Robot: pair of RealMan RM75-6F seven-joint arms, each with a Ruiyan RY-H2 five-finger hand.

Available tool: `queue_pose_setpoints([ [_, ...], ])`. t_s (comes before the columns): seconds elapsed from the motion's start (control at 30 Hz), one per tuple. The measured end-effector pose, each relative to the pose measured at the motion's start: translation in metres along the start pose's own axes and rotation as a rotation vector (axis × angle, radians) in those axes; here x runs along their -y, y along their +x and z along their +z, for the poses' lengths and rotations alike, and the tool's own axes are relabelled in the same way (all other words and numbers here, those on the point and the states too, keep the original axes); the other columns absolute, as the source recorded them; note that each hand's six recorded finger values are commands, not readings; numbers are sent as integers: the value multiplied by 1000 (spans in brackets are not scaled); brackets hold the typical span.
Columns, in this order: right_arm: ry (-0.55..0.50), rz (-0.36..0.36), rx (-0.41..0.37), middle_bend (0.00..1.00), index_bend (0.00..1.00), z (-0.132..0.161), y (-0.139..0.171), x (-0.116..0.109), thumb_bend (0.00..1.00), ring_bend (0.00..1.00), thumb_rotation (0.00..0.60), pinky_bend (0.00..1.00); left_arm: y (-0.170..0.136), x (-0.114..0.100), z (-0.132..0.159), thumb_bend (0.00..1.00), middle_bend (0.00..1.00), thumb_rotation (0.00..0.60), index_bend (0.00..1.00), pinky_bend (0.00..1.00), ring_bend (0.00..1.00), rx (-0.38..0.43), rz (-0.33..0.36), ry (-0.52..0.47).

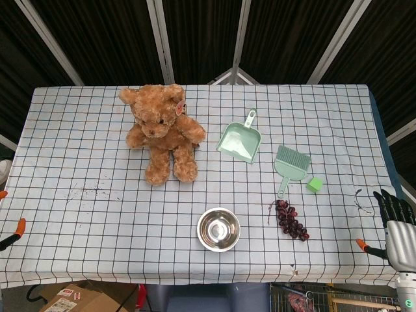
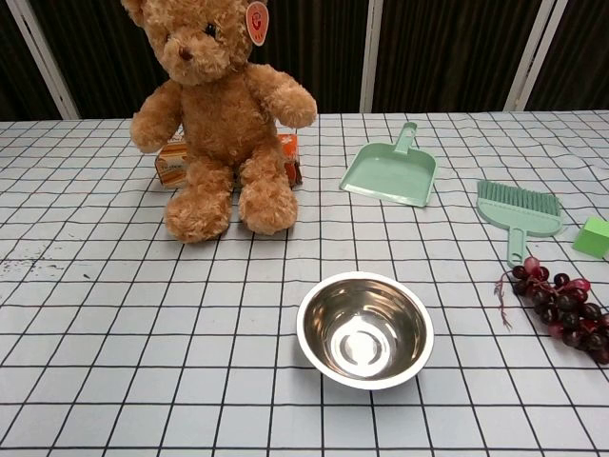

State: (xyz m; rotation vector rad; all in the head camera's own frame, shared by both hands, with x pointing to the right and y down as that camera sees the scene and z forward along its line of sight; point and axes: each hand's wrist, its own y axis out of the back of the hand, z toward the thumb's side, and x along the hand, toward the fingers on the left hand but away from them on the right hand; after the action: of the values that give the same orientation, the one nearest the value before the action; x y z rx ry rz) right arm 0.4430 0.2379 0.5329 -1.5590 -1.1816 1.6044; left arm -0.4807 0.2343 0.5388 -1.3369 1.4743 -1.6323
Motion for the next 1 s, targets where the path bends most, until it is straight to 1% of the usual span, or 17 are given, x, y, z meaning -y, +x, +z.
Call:
queue_pose_setpoints([
  [0.2,2,-5,1,0,0,0,1,-1,126,0,600,0,-1,3,3,426,61,600,247,0,0,11,-10,9],
  [0.37,-3,-4,9,0,0,-2,3,-1,126,0,600,0,-1,5,6,392,60,600,247,0,0,26,-18,-2],
  [0.5,-12,-4,8,0,0,-2,3,-2,126,0,600,0,1,8,11,373,62,600,230,0,0,58,-38,-56],
  [0.57,-13,2,11,0,0,-3,2,-1,125,0,600,0,3,11,14,329,63,600,206,0,0,77,-56,-91],
  [0.63,-13,12,14,0,0,-5,2,1,125,0,600,0,5,17,17,300,61,600,188,0,0,98,-90,-128],
  [0.77,-23,11,14,0,0,-7,1,-1,126,0,600,0,11,32,27,252,32,600,161,0,0,140,-157,-159],
  [0.87,-29,8,12,0,0,-8,1,-1,125,0,600,0,16,44,37,234,1,600,140,0,0,167,-219,-206],
  [1.0,-29,20,13,0,0,-9,0,1,125,0,600,0,29,60,56,228,0,600,111,0,0,191,-320,-287],
])
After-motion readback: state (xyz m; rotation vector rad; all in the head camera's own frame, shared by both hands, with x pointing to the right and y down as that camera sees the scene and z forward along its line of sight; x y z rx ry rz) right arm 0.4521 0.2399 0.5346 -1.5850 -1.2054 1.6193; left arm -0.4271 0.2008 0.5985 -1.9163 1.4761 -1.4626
